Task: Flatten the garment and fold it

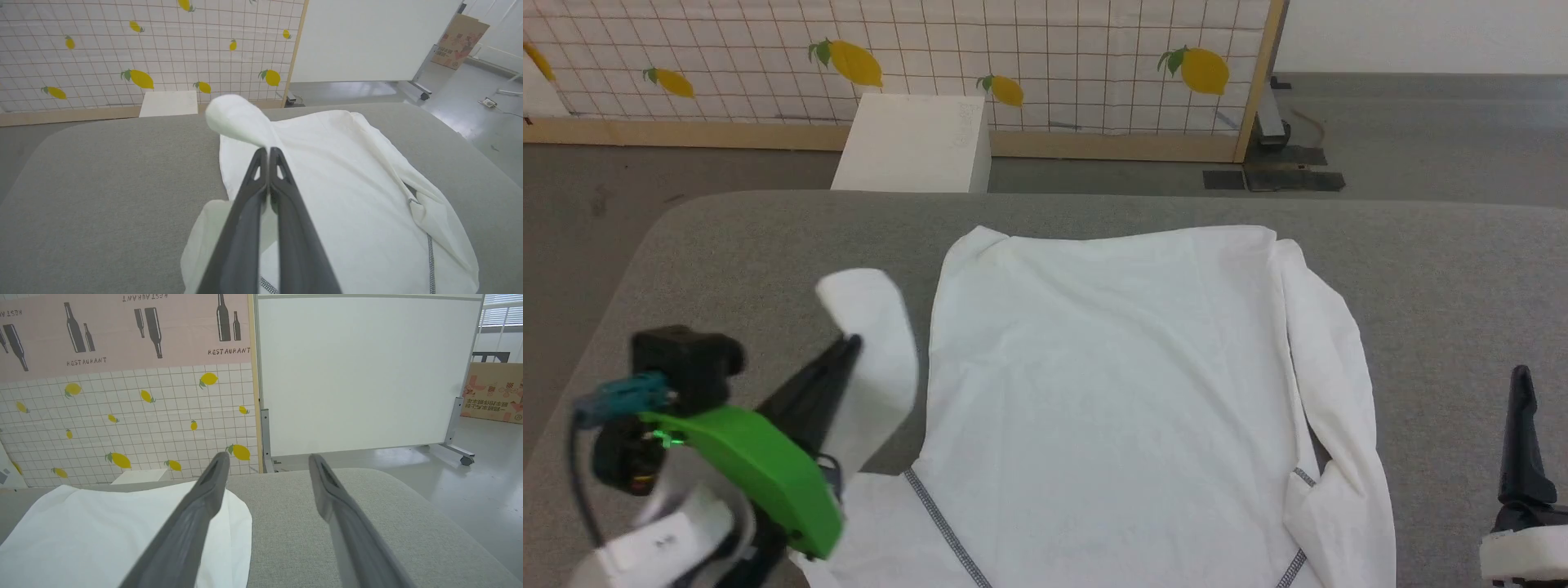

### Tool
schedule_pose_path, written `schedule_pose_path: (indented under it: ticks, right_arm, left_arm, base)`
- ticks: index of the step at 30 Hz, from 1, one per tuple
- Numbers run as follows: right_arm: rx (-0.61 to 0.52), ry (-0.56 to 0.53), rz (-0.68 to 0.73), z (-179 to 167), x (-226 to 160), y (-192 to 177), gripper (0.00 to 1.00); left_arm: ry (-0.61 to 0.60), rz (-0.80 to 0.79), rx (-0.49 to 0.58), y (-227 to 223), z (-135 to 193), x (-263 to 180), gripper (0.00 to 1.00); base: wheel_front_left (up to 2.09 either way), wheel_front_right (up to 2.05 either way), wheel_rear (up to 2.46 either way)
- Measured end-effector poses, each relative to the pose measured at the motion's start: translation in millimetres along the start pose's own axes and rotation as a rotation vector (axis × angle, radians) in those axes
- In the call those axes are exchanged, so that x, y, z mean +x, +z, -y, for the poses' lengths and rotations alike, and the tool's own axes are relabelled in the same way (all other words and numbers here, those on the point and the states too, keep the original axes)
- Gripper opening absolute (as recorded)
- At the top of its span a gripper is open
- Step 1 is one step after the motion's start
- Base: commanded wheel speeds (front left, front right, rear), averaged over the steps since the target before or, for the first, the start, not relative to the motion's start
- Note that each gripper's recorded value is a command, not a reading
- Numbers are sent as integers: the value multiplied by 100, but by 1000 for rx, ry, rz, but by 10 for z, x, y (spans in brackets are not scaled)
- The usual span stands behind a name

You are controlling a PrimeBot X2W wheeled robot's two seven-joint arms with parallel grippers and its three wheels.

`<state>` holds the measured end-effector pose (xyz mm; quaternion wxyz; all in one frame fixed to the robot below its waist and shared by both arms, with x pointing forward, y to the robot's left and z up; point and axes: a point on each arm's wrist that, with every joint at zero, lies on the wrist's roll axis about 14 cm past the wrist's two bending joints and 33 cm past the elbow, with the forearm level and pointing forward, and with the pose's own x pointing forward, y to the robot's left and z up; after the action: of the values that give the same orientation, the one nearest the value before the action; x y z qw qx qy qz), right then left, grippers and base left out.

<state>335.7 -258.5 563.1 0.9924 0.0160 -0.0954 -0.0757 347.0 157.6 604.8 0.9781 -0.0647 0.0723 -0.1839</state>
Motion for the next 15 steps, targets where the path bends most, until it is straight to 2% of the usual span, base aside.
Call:
schedule_pose_path:
  ticks: [8, 15]
  right_arm:
    - [-7, -11, -21, 35, 20, -69, 100]
    - [-12, -20, -41, 59, 17, -131, 100]
  left_arm:
    - [-262, -53, -13, -329, 1096, 300, 0]
    - [-436, -114, -46, -719, 1807, 500, 0]
  base:
    - [0, 0, 0]
    - [0, 0, 0]
